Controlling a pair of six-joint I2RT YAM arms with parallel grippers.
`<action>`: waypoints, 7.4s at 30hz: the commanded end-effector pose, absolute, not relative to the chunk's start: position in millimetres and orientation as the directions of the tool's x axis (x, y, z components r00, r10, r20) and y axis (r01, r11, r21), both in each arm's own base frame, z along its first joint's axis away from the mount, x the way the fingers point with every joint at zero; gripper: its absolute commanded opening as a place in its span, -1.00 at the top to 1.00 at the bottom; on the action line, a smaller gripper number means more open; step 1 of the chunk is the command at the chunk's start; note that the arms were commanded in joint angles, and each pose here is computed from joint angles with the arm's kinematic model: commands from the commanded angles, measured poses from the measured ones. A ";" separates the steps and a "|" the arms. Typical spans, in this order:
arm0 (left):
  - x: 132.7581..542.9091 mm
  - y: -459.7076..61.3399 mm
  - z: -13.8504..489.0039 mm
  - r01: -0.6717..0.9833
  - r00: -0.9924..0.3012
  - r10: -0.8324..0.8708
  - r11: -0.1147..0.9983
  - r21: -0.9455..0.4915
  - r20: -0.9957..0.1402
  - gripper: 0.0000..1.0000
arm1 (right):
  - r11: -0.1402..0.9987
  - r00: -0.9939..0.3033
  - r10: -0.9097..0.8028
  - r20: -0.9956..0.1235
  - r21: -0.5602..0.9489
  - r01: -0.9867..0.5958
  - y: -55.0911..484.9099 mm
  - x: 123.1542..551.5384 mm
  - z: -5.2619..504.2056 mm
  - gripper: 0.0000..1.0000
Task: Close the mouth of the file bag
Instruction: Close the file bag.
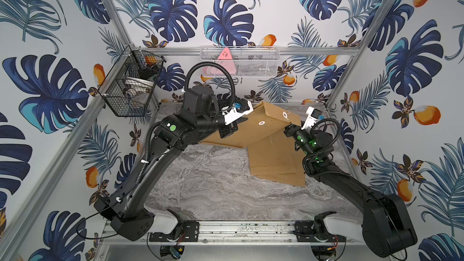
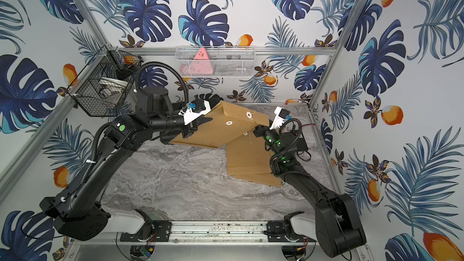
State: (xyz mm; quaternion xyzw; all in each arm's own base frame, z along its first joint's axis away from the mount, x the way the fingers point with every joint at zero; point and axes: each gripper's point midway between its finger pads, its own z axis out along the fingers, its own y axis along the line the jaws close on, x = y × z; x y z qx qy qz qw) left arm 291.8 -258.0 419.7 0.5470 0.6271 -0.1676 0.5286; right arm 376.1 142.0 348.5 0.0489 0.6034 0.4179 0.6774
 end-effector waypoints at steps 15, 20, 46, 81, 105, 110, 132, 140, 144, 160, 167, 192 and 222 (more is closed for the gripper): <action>317.5 -227.8 423.3 0.745 0.203 0.572 0.437 0.504 -0.795 1.00 | 0.699 -0.013 0.508 -0.861 0.422 -0.578 134.9 328.3 389.2 1.00; 323.0 -219.0 429.5 0.619 0.339 0.621 0.418 0.665 -0.706 1.00 | 0.672 -0.100 0.542 -0.834 0.502 -0.544 130.6 314.3 377.5 0.75; 325.4 -219.5 417.4 0.551 0.455 0.717 0.239 0.800 -0.528 1.00 | 0.785 -0.425 0.438 -0.792 0.567 -0.249 116.3 319.3 303.1 0.38; 302.6 -230.9 435.0 0.583 0.512 0.630 0.244 0.775 -0.584 1.00 | 0.742 -0.206 0.494 -0.844 0.533 -0.407 125.9 350.5 339.3 0.07; 310.7 -229.1 416.5 0.561 0.501 0.634 0.280 0.779 -0.589 1.00 | 0.518 -0.350 0.397 -0.849 0.522 -0.678 171.1 294.0 395.1 0.19; 311.2 -235.6 422.4 0.598 0.489 0.597 0.301 0.743 -0.636 1.00 | 0.514 -0.372 0.420 -0.828 0.555 -0.654 172.3 297.2 379.8 0.19; 319.6 -247.0 388.2 0.681 0.455 0.622 0.218 0.699 -0.637 1.00 | 0.660 -0.272 0.064 -0.960 0.245 -0.710 183.6 292.9 390.3 -0.51; 327.1 -247.3 390.0 0.702 0.407 0.629 0.248 0.668 -0.662 1.00 | 0.483 -0.320 0.076 -0.944 0.315 -0.817 210.7 270.6 392.1 -0.28; 326.9 -251.4 391.0 0.723 0.395 0.607 0.258 0.641 -0.689 1.00 | 0.435 -0.364 0.142 -0.920 0.389 -0.812 220.3 272.2 382.4 -0.18; 339.6 -228.9 406.6 0.689 0.342 0.612 0.353 0.633 -0.713 1.00 | 0.576 -0.345 0.253 -0.904 0.427 -0.697 203.0 287.0 355.7 -0.34; 333.2 -227.3 418.2 0.683 0.358 0.591 0.362 0.634 -0.723 1.00 | 0.785 -0.343 0.194 -0.919 0.355 -0.508 165.1 300.9 303.5 -0.26; 307.2 -232.1 442.7 0.724 0.385 0.502 0.356 0.591 -0.774 1.00 | 0.827 -0.202 0.358 -0.911 0.411 -0.383 172.1 405.0 273.8 -0.18; 332.6 -206.8 413.8 0.721 0.175 0.471 0.537 0.438 -0.865 1.00 | 0.910 -0.081 0.394 -0.916 0.401 -0.109 72.0 387.4 391.1 1.00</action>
